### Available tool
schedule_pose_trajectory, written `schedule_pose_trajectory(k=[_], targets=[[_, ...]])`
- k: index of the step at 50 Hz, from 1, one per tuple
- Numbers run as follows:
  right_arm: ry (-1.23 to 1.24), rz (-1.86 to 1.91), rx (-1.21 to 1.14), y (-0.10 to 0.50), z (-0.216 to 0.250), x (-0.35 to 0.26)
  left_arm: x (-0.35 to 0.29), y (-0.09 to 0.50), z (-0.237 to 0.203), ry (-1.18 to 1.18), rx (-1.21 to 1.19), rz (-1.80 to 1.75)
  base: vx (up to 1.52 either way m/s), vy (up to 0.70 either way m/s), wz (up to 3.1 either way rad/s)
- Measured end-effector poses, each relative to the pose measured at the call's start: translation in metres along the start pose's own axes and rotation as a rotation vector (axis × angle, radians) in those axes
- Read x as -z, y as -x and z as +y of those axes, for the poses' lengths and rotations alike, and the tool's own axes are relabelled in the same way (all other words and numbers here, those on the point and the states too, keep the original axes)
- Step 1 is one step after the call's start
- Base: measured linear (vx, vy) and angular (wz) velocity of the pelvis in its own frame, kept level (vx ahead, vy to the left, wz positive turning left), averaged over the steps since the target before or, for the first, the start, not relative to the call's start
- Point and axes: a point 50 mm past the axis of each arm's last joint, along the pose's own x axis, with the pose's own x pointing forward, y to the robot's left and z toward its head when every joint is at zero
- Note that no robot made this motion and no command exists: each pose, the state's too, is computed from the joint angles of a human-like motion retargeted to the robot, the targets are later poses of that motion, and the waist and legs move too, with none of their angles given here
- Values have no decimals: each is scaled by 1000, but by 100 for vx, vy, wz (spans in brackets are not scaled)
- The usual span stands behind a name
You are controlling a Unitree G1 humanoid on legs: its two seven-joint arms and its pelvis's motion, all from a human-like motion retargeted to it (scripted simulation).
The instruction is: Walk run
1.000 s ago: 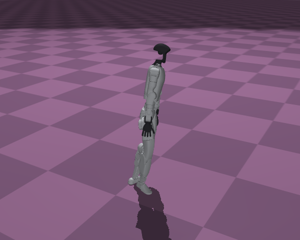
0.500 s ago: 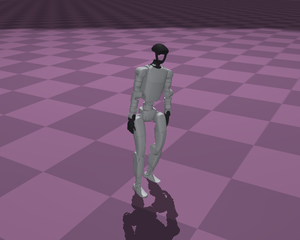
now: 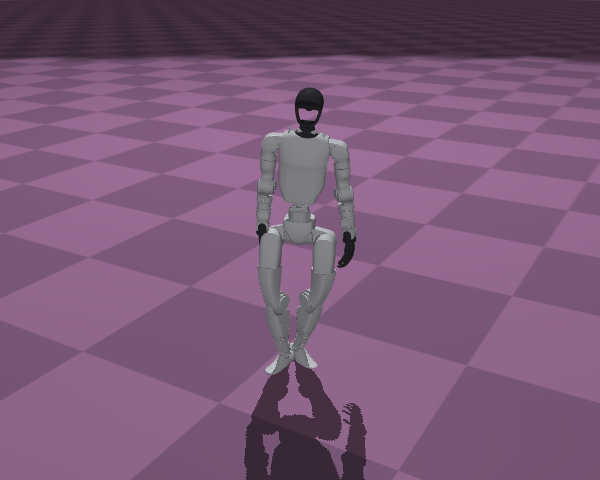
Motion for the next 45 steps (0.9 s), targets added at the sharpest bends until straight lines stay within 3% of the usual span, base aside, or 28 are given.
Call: schedule_pose_trajectory(k=[12,18,25,33,45], targets=[[93,17,61,3,-23,11,-16,3,10,-127,-18,-18,-4,-4,-33],[21,53,91,6,-36,24,-33,3,3,-146,-13,-83,8,8,-70],[4,32,69,4,-30,17,-40,5,10,-110,-14,-95,-1,1,-74],[203,116,51,4,-24,28,-29,7,25,-82,-47,-24,3,-1,-50],[78,186,5,4,-13,56,-44,5,6,-83,-41,-129,18,-6,11]])
